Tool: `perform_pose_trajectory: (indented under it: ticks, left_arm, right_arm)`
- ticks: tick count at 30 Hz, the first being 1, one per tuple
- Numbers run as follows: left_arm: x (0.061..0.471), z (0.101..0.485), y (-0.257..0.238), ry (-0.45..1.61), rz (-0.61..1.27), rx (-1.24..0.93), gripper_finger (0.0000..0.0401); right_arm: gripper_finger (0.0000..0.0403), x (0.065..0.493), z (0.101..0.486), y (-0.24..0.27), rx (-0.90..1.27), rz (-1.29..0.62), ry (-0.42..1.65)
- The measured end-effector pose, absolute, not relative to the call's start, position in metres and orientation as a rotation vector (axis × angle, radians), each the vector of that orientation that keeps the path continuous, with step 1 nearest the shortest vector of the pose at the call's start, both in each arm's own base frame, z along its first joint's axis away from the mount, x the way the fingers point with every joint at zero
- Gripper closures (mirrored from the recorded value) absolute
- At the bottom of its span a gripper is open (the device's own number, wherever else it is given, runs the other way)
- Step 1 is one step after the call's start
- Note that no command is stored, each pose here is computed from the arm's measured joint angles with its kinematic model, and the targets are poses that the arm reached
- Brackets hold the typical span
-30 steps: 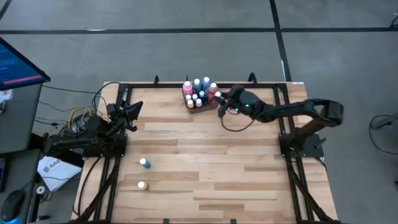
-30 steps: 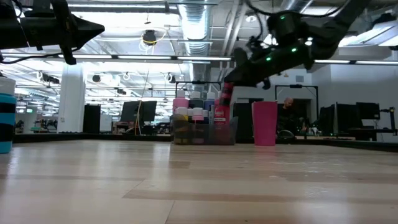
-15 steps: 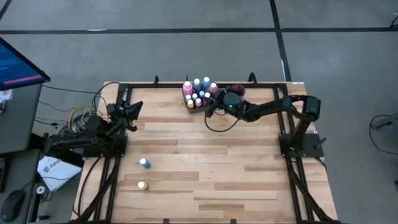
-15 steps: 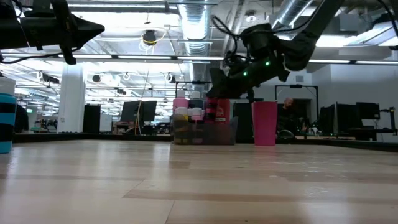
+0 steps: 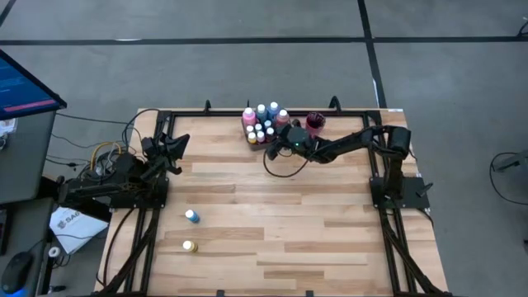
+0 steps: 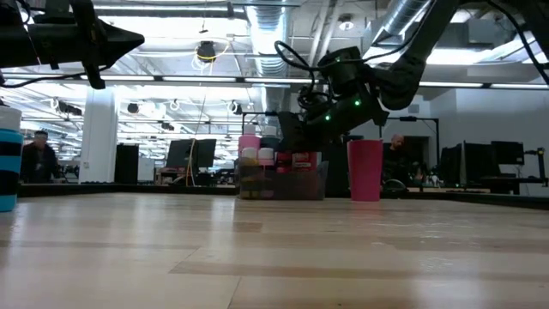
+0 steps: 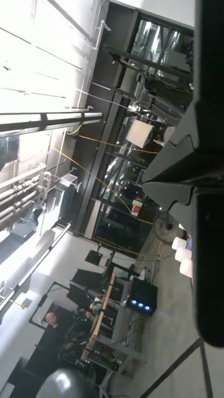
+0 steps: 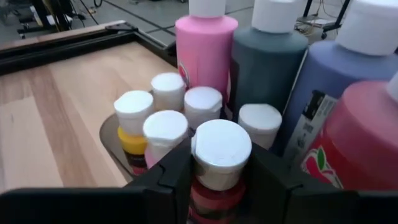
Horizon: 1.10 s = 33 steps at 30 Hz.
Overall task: Pick & Place Paint Supplies
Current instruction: Put the red paint bottle into the gray bin
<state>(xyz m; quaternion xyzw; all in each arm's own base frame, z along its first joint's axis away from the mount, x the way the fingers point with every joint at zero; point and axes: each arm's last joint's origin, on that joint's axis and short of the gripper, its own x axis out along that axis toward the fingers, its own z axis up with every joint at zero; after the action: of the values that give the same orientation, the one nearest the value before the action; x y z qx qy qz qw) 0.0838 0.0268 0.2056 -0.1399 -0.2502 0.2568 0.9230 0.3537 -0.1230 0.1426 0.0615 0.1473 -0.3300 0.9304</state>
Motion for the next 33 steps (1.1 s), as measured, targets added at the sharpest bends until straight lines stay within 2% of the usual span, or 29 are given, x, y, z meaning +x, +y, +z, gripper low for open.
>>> perform_pose_trajectory:
  ticks: [21,33]
  left_arm:
    - [0.084,0.206,0.027,-0.514,0.527,-0.287,0.0399]
    - [0.084,0.206,0.027,-0.514,0.527,-0.287,0.0399]
  right_arm:
    - [0.0283,0.357,0.124,-0.124,0.134,-0.683,0.335]
    - [0.0232,0.356,0.123,-0.124,0.135,-0.680,0.341]
